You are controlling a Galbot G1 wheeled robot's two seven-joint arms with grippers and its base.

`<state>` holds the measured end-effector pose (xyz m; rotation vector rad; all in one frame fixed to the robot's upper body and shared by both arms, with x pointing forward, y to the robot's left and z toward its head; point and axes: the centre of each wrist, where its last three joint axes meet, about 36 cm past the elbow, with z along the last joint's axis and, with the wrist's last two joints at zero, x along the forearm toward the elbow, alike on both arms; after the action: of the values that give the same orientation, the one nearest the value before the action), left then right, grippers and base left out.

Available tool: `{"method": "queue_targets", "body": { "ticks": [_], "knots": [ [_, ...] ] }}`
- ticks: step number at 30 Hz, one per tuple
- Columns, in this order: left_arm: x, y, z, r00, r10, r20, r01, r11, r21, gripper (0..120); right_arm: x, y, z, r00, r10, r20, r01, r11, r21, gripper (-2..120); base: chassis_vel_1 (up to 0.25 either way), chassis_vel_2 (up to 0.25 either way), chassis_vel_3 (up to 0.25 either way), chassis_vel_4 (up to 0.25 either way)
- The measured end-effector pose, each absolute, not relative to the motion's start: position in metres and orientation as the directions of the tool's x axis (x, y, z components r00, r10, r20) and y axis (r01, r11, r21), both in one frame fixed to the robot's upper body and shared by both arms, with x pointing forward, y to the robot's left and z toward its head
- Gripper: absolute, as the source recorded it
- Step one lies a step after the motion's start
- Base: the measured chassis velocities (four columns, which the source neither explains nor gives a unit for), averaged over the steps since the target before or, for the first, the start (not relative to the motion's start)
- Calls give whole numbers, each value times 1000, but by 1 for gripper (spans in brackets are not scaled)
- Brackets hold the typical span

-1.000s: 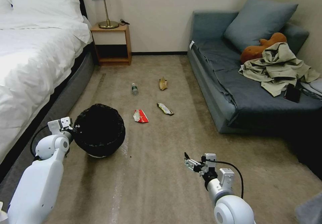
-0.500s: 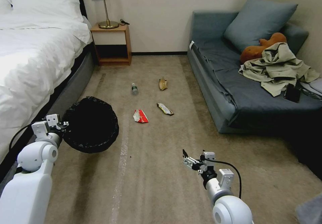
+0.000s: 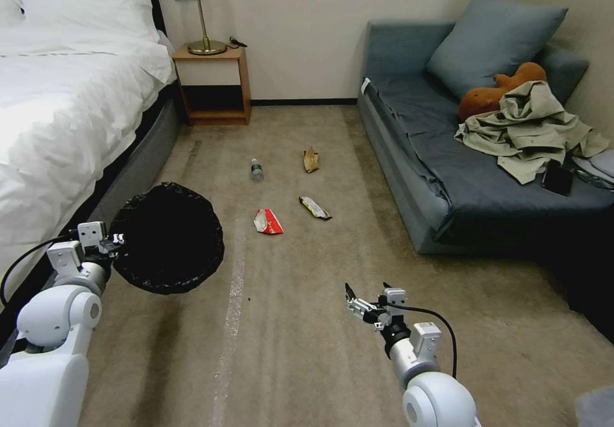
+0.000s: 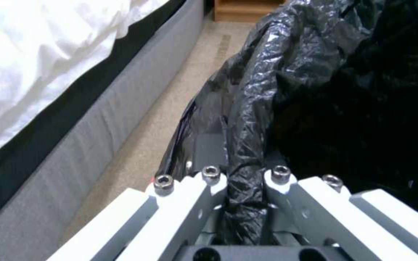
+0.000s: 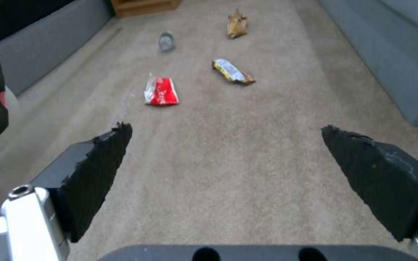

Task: Pick up the trash bin, then pick up the garbage on the floor and place it into the trash bin.

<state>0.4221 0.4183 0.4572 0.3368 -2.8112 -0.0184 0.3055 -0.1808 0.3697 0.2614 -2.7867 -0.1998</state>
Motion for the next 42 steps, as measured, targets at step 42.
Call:
{"method": "queue_targets", "body": {
  "ticks": [42],
  "knots": [
    [411, 401, 439, -919, -217, 330, -218, 975, 35, 3, 305, -185, 349, -924, -219, 314, -180, 972, 150, 100, -39, 39, 36, -36]
  ]
}}
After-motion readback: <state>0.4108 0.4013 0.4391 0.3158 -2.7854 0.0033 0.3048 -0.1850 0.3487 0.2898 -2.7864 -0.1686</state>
